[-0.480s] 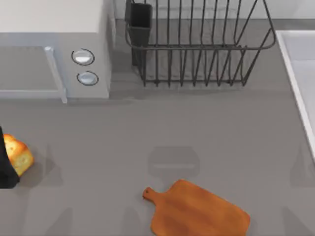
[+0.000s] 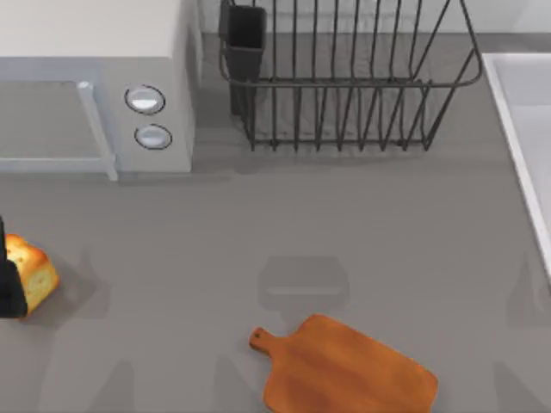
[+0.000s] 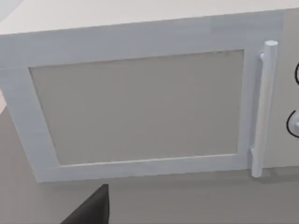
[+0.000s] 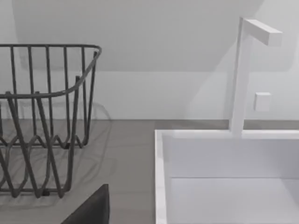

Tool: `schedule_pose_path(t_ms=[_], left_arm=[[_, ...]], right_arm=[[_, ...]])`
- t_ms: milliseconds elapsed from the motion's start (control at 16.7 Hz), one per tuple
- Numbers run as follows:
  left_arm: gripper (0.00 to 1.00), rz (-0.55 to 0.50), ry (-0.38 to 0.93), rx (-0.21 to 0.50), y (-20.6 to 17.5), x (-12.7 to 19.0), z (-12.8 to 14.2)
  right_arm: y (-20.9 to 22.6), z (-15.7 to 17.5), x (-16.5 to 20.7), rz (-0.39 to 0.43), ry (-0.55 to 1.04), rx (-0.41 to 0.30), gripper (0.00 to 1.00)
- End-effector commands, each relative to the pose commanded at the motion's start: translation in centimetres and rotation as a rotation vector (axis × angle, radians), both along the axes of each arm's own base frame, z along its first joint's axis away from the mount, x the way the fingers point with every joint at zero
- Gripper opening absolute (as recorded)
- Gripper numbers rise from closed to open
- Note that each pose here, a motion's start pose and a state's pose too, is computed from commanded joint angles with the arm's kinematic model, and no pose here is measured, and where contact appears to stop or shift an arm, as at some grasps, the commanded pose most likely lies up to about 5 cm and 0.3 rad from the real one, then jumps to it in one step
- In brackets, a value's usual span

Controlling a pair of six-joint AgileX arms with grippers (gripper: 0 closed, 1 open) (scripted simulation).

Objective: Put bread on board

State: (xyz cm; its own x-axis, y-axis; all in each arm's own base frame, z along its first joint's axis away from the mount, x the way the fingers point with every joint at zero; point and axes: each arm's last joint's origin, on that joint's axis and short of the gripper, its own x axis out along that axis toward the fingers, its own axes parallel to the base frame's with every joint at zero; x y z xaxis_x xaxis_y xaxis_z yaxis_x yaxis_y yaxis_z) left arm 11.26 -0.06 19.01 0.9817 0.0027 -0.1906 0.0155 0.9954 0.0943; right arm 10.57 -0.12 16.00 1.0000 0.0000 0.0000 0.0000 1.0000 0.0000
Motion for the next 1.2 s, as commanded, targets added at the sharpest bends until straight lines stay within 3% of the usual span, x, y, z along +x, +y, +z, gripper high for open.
schedule_pose_path(t_ms=[360,720,960,1200], left_arm=[[1.0,-0.082,0.518,0.168,0.2,5.4,3.1],[1.0,-0.255,1.038,0.289,0.5,13.2,2.1],[1.0,-0.365,1.251,0.329,0.7,17.4,0.5],[1.0,-0.422,1.343,0.346,0.9,19.7,-0.5]], right_arm=[[0.0,0.0,0.0,0.0,0.0,0.0,1.0],[0.0,0.0,0.0,0.0,0.0,0.0,1.0],[0.0,0.0,0.0,0.0,0.0,0.0,1.0],[0.0,0.0,0.0,0.0,0.0,0.0,1.0]])
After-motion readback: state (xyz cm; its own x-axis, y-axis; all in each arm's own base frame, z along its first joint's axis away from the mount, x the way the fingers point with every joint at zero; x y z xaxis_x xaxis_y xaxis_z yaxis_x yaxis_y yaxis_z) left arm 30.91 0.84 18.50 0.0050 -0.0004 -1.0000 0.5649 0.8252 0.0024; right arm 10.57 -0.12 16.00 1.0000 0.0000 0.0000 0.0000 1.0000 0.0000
